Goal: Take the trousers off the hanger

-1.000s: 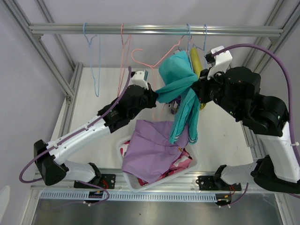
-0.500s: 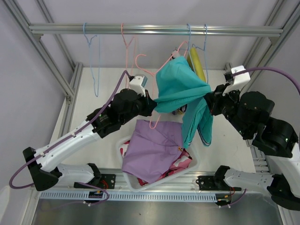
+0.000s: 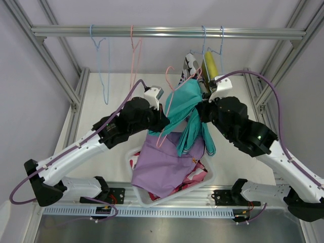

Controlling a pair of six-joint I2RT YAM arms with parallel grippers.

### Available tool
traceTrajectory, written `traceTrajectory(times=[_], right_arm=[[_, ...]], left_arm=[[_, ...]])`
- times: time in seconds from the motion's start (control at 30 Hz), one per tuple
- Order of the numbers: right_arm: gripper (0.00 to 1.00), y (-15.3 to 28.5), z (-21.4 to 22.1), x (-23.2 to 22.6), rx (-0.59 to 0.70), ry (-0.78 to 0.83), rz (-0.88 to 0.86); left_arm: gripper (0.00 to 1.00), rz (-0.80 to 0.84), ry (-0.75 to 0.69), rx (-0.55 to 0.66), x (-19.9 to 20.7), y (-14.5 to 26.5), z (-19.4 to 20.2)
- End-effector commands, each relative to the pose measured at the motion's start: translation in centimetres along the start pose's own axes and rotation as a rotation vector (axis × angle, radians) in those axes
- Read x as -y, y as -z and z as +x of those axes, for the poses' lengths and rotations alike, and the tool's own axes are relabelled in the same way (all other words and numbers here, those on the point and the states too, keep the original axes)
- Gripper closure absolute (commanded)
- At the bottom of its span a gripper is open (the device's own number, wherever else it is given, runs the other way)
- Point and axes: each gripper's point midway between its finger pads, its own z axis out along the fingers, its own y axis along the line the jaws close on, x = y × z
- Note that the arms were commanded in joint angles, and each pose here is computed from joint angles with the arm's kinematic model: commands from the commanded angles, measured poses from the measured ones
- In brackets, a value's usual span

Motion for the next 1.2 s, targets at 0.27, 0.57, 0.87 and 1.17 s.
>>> traceTrajectory(times=[0.27,0.57,0.87,1.17], right_arm=[[1.00,-0.3,1.4,2.1,0.032,-0.062,0.042],[1.00,-0.2,6.9,4.0,-0.064,-0.059,0.067],[1.00,0.3,10.7,5.4,-0.125,-0.048,0.098],[1.00,2.9,9.2,8.2,-0.087,-0.042,0.161]], left_arm=[[0.99,0.047,-0.047,0.123,1.2,3.2,-3.7],[0.99,0.029,-0.045,0.178,0.8,4.5,-4.7],[0.99,-0.011,-0.043,0.216,-0.1,5.1,-5.4],[1.00,-0.043,-0.042,0.202,-0.6,4.6,-5.1]])
